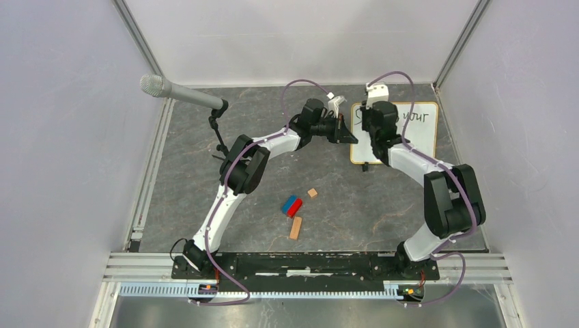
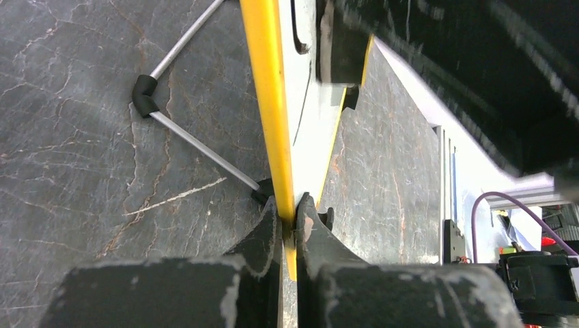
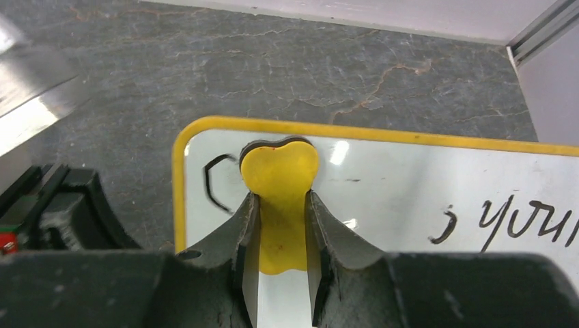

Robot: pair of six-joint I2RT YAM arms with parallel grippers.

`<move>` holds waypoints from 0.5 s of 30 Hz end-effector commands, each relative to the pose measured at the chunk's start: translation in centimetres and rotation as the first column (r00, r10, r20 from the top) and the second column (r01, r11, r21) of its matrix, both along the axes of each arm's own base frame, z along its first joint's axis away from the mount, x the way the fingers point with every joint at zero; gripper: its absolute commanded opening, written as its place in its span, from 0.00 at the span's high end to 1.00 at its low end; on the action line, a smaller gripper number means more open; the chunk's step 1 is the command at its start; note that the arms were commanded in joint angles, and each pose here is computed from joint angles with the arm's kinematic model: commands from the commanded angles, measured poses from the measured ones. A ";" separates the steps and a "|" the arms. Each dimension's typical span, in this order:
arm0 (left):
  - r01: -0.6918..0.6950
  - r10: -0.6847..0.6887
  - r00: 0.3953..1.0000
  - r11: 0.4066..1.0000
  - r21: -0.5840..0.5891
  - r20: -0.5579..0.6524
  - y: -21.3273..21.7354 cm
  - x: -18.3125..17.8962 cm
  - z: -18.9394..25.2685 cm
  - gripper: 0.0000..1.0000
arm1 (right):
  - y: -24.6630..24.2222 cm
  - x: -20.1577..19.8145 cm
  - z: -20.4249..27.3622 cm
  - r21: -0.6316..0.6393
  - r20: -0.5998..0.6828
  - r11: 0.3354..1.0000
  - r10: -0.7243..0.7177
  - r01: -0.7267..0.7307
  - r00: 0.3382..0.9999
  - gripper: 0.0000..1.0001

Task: Erase the whiteboard

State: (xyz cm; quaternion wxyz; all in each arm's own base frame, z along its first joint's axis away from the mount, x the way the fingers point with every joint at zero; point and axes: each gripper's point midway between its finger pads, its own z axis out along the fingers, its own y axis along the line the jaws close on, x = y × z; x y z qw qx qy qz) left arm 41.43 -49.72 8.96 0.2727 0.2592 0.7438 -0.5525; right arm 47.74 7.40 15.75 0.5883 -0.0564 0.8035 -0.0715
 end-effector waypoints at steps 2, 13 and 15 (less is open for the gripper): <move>0.060 -0.063 0.992 0.998 0.027 0.111 -0.7 -1.0 0.9 0.98 | -7.9 -1.1 -4.8 0.056 -0.190 0.979 -0.181 0.195 0.965 0.93; 0.069 -0.072 0.991 0.997 0.031 0.109 -0.9 -1.2 0.8 0.98 | -4.8 -1.1 -3.9 0.063 -0.163 0.992 -0.095 0.106 0.982 0.93; 0.068 -0.071 0.992 0.997 0.032 0.108 -0.9 -1.2 0.8 0.98 | -2.1 -0.7 -3.8 0.047 -0.167 0.998 -0.033 0.041 0.985 0.93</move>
